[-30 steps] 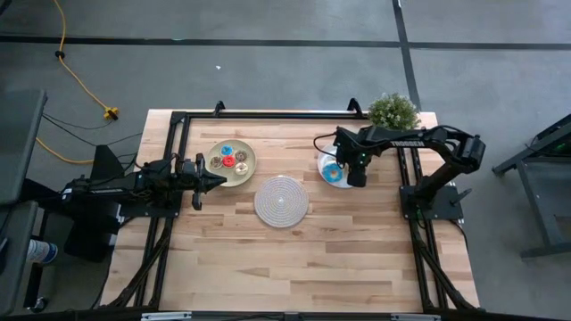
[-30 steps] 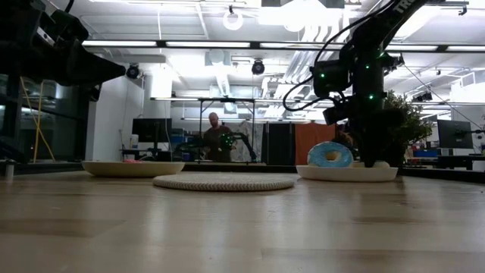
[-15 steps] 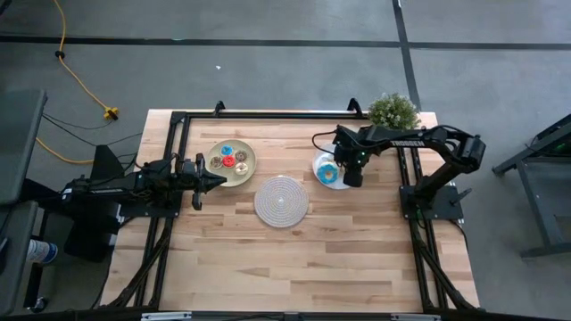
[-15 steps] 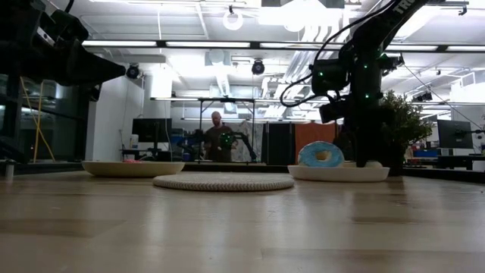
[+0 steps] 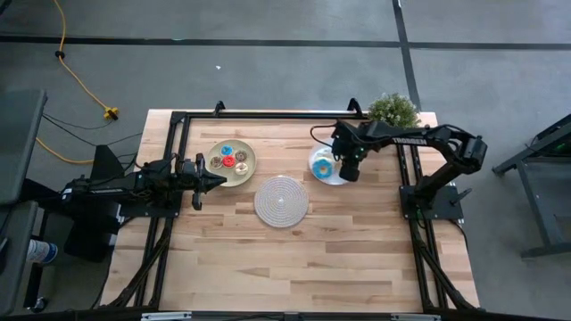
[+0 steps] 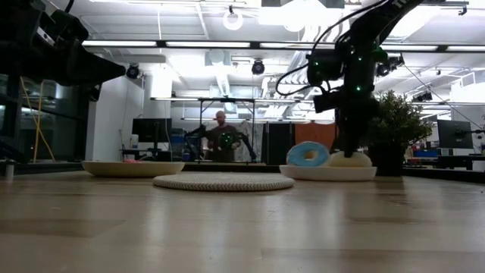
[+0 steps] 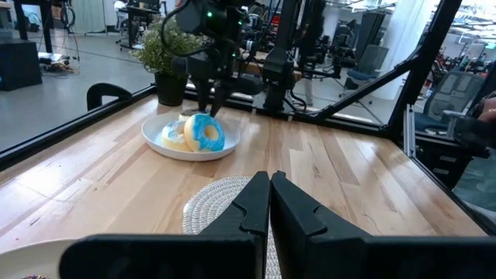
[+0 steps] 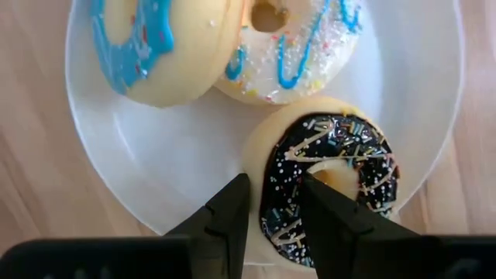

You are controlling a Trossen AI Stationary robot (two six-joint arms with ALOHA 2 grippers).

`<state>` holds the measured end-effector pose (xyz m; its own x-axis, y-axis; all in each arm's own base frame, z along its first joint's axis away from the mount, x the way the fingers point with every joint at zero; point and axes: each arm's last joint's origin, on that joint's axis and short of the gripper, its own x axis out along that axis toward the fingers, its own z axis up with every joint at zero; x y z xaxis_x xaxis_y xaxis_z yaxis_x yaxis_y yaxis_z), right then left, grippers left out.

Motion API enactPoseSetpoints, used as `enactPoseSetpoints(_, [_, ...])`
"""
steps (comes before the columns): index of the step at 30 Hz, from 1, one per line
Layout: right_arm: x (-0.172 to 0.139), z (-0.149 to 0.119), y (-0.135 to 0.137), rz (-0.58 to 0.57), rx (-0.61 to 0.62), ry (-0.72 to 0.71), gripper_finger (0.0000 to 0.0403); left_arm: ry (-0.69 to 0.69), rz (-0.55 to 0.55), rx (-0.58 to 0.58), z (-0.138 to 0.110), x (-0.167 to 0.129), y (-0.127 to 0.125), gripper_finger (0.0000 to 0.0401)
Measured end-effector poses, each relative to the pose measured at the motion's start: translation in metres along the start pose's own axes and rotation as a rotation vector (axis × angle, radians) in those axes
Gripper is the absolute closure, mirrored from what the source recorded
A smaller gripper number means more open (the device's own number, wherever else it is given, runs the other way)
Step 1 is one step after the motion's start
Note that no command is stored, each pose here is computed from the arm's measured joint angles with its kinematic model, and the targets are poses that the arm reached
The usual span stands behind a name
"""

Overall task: Pick & Place donuts
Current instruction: Adjust the large black donut on the white plate

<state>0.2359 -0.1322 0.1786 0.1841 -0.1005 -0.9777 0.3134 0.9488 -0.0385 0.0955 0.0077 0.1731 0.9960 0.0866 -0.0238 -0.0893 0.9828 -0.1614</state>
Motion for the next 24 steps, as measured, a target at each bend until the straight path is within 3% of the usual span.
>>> enactPoseSetpoints(5, [-0.001,0.001,0.000,0.008,0.012,-0.006,0.0291,0.000,0.000,0.000,0.000,0.000,0.000,0.0394])
enactPoseSetpoints(24, [0.009,0.000,0.000,0.001,0.012,-0.037,0.0191,0.000,0.000,0.000,0.000,0.000,0.000,0.0394])
